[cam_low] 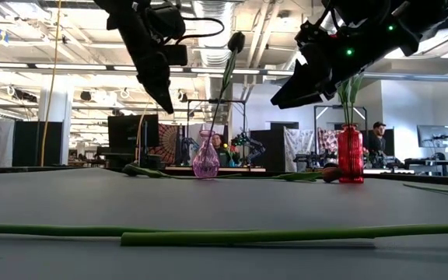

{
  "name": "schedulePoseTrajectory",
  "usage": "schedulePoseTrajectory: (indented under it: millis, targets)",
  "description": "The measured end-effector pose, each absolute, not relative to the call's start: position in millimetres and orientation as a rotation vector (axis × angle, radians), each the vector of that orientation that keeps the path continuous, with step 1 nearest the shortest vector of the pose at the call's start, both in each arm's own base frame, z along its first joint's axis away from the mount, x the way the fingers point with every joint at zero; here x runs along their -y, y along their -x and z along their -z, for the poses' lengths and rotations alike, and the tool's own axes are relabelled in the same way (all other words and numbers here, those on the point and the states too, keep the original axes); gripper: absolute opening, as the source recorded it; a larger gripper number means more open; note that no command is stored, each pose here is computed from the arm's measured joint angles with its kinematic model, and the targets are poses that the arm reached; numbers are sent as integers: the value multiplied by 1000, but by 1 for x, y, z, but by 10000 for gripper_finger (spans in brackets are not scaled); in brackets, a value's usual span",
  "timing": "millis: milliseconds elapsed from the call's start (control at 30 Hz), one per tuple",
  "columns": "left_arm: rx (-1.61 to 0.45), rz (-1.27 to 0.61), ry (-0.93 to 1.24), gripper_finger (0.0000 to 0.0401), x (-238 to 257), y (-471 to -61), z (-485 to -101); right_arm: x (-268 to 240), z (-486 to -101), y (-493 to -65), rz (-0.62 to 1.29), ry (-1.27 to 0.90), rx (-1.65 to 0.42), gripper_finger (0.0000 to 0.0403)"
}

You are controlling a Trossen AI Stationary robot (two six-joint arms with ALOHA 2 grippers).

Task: Sort flowers into vase by color
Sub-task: Put the top black flower into the violet vase

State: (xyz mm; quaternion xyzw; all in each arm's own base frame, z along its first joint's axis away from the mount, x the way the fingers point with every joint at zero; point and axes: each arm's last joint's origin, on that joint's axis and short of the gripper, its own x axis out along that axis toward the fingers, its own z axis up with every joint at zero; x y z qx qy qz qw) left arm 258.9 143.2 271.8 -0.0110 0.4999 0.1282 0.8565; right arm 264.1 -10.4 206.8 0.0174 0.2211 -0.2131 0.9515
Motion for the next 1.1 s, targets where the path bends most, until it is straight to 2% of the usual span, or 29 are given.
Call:
schedulePoseTrajectory:
  millis: [467, 733, 900, 1100]
  targets:
    - [-1129, -143, -90, 179, -134, -257, -268, 10, -207, -264, 426, -37, -450, 282]
    - [-1260, 4, -114, 179, -130, -280, -229, 10, -207, -264, 412, -42, -451, 281]
    - [-1458, -71, -330, 179, -138, -287, -202, 10, -207, -264, 411, -42, -451, 281]
    - [-1514, -123, -388, 179, -152, -294, -182, 10, -207, -264, 411, -41, -452, 281]
